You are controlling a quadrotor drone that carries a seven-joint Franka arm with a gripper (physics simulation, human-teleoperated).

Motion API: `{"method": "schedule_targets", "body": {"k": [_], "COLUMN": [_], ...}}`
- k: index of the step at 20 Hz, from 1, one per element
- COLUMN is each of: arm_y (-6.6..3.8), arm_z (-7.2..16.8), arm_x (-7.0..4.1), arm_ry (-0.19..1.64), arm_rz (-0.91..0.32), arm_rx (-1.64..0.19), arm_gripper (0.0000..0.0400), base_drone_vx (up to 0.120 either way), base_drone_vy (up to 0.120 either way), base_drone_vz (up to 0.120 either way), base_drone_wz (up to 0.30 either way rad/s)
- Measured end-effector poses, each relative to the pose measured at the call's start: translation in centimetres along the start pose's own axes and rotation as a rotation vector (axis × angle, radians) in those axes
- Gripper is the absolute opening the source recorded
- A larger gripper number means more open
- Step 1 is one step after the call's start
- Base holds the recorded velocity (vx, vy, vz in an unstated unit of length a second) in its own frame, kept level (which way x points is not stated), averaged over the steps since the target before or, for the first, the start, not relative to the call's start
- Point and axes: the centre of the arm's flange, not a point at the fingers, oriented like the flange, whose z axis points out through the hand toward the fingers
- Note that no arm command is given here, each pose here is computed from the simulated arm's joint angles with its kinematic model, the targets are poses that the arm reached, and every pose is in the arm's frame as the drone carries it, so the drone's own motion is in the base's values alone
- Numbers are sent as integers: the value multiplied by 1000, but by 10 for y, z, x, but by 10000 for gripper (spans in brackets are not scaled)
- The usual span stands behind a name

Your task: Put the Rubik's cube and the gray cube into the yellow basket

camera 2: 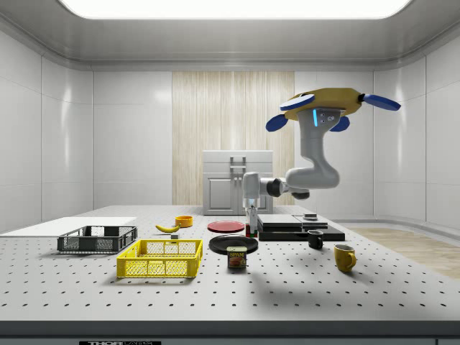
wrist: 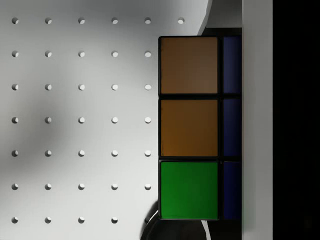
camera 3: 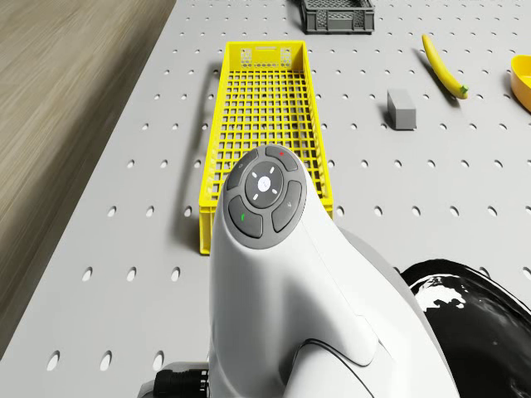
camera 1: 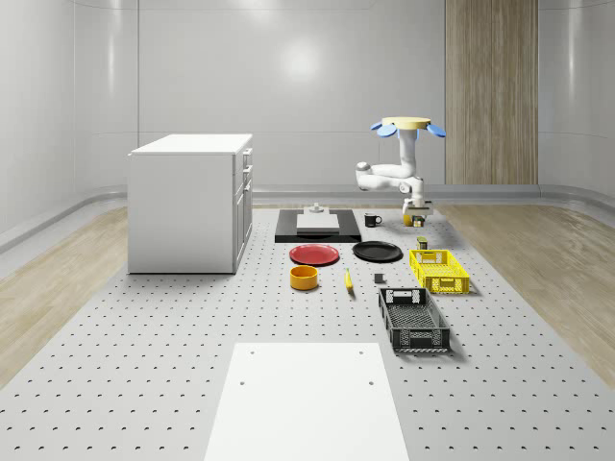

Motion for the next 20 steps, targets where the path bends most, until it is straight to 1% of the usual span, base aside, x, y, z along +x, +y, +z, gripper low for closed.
{"method": "schedule_targets", "body": {"k": [20], "arm_y": [0], "arm_z": [0], "arm_x": [0], "arm_ry": [0], "arm_rz": [0], "arm_rx": [0], "arm_gripper": [325], "base_drone_vx": [120], "base_drone_vy": [0], "base_drone_vz": [0], "base_drone_wz": [0]}}
